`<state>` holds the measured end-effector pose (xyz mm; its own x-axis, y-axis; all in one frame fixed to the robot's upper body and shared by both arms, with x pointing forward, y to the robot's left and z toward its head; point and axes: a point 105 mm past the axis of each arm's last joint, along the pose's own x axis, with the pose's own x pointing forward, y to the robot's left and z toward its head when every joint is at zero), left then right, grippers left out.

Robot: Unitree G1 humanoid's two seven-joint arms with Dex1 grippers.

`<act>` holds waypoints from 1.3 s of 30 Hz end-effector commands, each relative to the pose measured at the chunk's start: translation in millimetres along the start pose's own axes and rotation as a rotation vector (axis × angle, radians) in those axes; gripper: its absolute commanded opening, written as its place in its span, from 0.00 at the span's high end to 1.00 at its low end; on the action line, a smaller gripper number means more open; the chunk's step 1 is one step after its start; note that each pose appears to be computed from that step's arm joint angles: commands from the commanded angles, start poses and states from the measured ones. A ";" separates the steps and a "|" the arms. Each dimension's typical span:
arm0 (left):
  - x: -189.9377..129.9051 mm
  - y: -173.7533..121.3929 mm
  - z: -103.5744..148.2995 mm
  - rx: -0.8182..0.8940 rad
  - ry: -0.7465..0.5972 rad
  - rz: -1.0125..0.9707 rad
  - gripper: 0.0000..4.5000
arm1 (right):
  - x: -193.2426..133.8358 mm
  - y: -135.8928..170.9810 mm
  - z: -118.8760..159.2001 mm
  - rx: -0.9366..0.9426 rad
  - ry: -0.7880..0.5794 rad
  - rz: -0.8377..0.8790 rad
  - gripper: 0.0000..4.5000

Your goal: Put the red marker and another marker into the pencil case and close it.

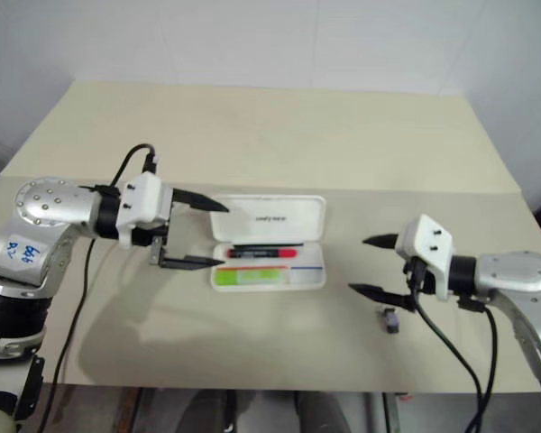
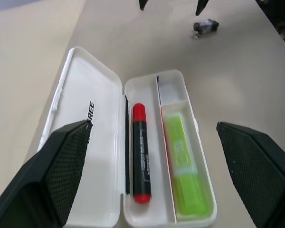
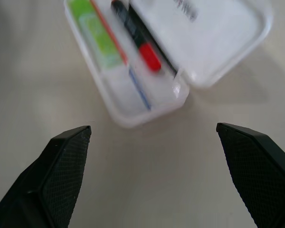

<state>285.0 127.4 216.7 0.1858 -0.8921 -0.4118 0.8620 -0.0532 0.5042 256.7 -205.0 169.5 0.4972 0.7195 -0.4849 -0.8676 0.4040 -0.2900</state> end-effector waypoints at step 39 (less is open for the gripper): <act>-4.3 -18.3 -33.6 0.006 0.034 -0.015 0.00 | -21.4 32.7 -43.9 0.693 0.378 -0.286 0.00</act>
<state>284.0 145.5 172.4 0.1718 -0.8785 -0.4458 0.8874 -0.0585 0.4573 216.2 -232.4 132.9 0.5456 0.3636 -0.7550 -0.4694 0.8790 0.0841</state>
